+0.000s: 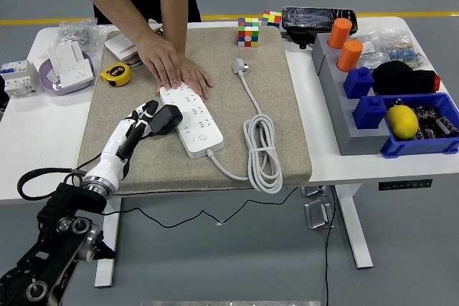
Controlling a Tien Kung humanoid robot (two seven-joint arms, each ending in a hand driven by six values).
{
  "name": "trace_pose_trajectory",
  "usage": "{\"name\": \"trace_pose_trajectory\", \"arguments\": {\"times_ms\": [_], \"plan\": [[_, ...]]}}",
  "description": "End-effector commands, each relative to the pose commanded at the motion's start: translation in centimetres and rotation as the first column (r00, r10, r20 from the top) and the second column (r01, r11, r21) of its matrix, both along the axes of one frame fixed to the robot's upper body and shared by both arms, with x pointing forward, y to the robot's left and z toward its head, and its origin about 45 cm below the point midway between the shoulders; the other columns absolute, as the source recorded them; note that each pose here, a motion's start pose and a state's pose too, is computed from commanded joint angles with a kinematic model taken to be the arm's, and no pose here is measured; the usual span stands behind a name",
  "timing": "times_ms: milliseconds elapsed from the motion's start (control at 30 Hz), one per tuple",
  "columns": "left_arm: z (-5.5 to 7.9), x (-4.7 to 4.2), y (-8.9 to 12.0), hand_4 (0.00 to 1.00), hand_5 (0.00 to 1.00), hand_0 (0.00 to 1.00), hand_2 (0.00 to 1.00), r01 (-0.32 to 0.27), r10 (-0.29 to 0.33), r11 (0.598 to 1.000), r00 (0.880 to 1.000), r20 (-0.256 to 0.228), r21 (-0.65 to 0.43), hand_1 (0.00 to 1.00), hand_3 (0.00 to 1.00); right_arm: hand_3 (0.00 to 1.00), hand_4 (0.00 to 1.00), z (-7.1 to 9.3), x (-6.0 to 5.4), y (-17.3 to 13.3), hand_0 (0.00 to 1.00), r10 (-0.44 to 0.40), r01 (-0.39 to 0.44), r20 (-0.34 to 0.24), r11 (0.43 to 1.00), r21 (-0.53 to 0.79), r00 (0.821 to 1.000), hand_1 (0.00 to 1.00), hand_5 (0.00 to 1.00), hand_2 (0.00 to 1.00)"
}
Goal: Pick up the plug,place it near the board,insert it into the board,press the button
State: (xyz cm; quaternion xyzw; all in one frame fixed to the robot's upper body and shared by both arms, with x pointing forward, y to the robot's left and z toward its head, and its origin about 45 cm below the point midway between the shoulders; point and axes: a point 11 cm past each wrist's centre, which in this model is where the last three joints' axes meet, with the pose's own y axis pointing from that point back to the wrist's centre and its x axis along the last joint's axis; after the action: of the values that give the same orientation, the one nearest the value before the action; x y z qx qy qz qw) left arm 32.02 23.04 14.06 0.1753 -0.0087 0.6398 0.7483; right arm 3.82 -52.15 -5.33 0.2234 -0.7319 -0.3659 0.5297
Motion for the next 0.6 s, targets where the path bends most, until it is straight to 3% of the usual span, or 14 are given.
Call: {"name": "trace_pose_trajectory", "arguments": {"times_ms": [333,600], "plan": [[-1.5,0.5,-0.5,0.998,0.998,0.998,0.968,0.057,-0.056,0.988,0.998,-0.009,0.146,0.998,0.937,0.838,0.998,-0.1,-0.4,0.0,0.843,0.001,-0.001,-0.009,1.0,0.0,1.0,0.832,0.998,0.81],[-1.9,2.02,-0.6,0.998,0.998,0.998,0.967,0.072,-0.073,0.974,0.997,-0.006,0.213,0.998,0.933,0.838,0.998,0.0,-0.4,-0.1,0.843,0.005,-0.005,-0.013,1.0,-0.003,1.0,0.831,0.998,0.809]]}}
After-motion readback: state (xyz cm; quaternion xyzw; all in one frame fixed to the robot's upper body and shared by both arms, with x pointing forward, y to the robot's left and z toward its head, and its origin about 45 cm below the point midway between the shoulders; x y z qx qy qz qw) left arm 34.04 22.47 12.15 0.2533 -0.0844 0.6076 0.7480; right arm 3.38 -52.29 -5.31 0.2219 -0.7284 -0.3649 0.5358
